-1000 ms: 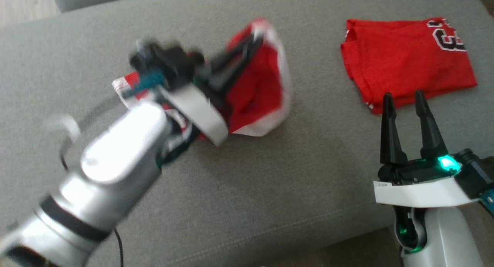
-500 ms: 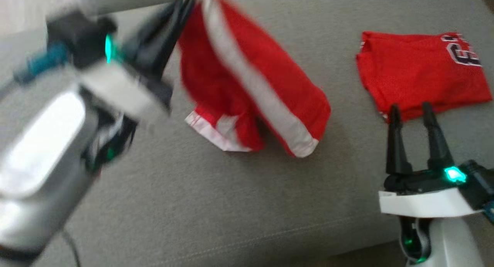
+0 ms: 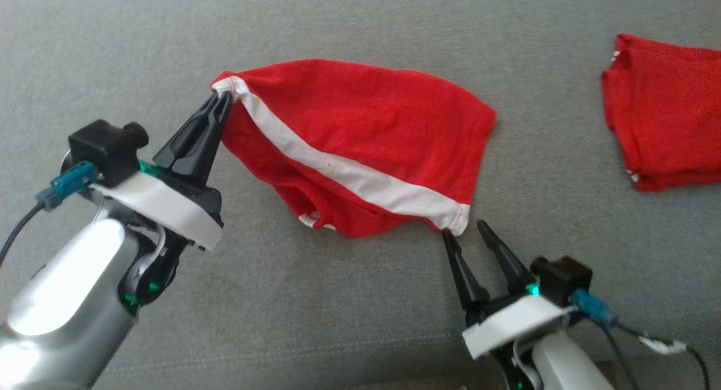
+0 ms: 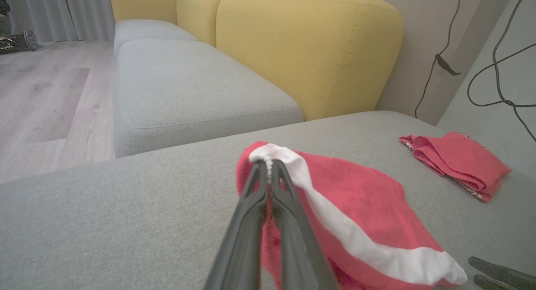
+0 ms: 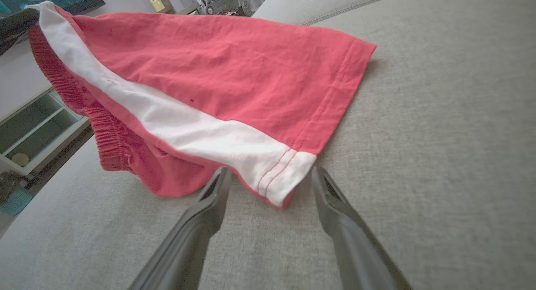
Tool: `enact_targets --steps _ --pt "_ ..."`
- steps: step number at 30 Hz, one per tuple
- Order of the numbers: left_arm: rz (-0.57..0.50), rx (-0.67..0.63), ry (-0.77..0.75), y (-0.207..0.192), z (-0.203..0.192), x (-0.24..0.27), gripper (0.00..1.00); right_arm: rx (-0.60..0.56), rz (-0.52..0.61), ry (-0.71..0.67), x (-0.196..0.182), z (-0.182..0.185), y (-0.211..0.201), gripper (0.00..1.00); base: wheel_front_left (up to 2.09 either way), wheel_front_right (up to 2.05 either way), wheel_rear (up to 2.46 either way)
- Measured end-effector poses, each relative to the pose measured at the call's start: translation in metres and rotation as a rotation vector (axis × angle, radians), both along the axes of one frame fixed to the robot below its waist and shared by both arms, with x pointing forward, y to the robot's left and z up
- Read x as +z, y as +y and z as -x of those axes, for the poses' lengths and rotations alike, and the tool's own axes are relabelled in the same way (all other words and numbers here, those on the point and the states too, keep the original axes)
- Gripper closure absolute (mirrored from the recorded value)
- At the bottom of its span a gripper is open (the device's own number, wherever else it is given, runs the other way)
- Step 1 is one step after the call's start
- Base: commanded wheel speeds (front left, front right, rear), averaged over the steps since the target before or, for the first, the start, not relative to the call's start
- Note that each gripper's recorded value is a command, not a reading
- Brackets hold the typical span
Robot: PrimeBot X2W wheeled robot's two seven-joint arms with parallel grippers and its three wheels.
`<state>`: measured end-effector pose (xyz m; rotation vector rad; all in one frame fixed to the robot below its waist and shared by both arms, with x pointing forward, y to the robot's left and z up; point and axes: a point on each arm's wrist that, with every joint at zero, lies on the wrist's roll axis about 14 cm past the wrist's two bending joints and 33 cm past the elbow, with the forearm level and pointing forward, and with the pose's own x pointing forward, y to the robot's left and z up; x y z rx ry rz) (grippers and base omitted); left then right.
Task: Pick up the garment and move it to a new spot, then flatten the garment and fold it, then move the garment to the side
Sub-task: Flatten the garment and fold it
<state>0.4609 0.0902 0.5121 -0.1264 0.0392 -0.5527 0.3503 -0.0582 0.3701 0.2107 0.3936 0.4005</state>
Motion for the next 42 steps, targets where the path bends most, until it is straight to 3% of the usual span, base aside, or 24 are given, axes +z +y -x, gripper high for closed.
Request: enact_targets --steps 11,12,13,14,15,23,30,34,39,42 --pt "-0.018 0.034 0.016 0.013 -0.005 -0.014 1.0 0.016 0.008 0.113 -0.03 -0.017 0.002 0.0 0.0 0.0 0.0" --pt "-0.014 0.032 0.014 0.013 -0.005 -0.013 1.0 0.021 0.006 0.114 -0.03 -0.017 0.003 0.1 0.0 0.0 0.0" --pt "-0.017 0.033 0.011 0.013 -0.005 -0.013 1.0 0.026 0.003 0.113 -0.03 -0.018 0.005 0.53 0.0 0.0 0.0" --pt "-0.017 0.032 0.009 0.012 -0.005 -0.012 1.0 0.033 0.002 0.108 -0.028 -0.019 0.007 0.68 0.0 0.0 0.0" --pt "-0.014 0.03 0.008 0.012 -0.005 -0.012 1.0 0.034 -0.007 0.107 -0.026 -0.019 0.008 1.0 0.0 0.0 0.0" --pt "-0.017 0.038 -0.03 0.013 -0.003 0.002 1.0 0.005 -0.026 0.024 0.0 -0.024 -0.007 1.0 0.0 0.0 0.0" --pt "0.0 -0.041 -0.088 -0.009 0.004 0.028 1.0 -0.098 -0.064 -0.195 0.086 -0.06 -0.062 1.0 0.0 0.0 0.0" --pt "0.006 -0.11 -0.159 -0.027 -0.01 0.063 1.0 -0.14 -0.043 -0.344 0.153 -0.097 -0.093 1.0 0.0 0.0 0.0" --pt "-0.043 -0.145 -0.342 -0.043 -0.055 0.13 1.0 -0.169 -0.035 -0.507 0.236 -0.161 -0.109 1.0 0.0 0.0 0.0" --pt "-0.14 -0.145 -0.478 -0.052 -0.087 0.158 1.0 -0.21 -0.04 -0.574 0.268 -0.2 -0.12 1.0 0.0 0.0 0.0"
